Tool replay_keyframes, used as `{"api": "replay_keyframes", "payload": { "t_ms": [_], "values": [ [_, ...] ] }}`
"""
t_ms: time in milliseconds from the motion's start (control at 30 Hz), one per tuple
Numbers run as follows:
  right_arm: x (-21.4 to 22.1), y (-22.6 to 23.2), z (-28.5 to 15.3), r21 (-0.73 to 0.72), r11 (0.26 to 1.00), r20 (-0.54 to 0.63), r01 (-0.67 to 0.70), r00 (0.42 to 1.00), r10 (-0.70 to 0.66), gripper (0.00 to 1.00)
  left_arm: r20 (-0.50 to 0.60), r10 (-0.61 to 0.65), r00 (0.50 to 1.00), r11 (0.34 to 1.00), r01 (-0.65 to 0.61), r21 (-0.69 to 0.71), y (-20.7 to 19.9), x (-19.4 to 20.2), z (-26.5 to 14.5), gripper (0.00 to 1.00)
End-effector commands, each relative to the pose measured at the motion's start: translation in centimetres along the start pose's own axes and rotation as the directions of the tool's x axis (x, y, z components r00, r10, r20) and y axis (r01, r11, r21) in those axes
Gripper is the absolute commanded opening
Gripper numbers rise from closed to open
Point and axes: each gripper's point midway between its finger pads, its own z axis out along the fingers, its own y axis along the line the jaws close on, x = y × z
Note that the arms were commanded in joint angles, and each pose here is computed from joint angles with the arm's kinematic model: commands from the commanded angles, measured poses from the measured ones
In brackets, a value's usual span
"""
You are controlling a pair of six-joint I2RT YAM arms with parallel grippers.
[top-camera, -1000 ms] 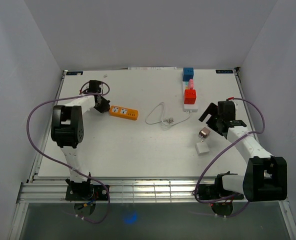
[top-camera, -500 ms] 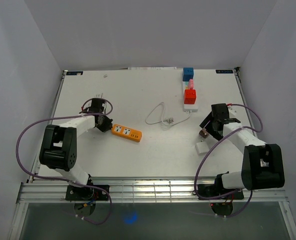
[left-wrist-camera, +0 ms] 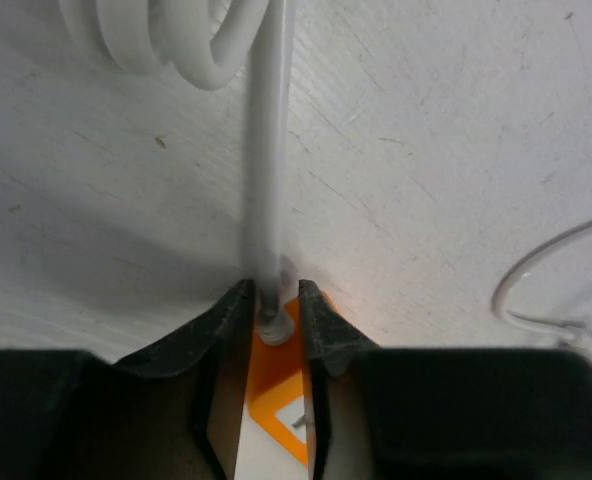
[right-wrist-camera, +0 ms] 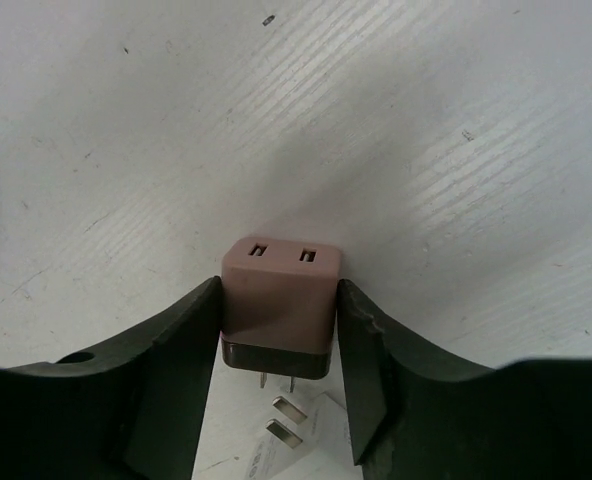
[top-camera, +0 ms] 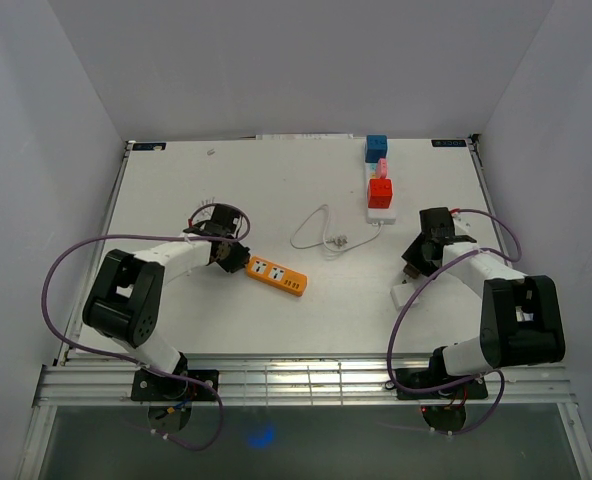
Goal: Insert the plug
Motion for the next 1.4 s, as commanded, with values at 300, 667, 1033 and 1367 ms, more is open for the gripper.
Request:
{"api": "replay_keyframes", "payload": {
  "t_ms": [300, 667, 1033, 1367],
  "values": [
    [-3.1, 3.7, -1.7, -0.191, 0.975, 0.142, 0.114, 0.986, -0.088, 0.23, 0.082, 0.101, 0.991, 0.993, -0.095, -0.072, 0.3, -2.7, -3.2, 0.92],
    [0.3, 12.7, -10.1, -0.685, 0.496, 0.412, 0.534, 0.845, -0.34, 0.1, 0.132, 0.339, 0.932, 0.888, -0.363, 0.282, -6.7, -3.4, -10.4, 0.98],
    [10.1, 17.6, -18.0, -0.609, -0.073, 0.752, 0.79, 0.546, -0.37, 0.08, 0.026, 0.542, 0.84, 0.698, -0.467, 0.543, -12.7, -0.9, -15.9, 0.98],
    [14.2, 18.6, -21.7, -0.487, -0.355, 0.869, 0.798, 0.405, -0.284, 0.08, -0.055, 0.615, 0.786, 0.611, -0.432, 0.663, -12.9, 3.7, -17.3, 0.98]
  ]
}}
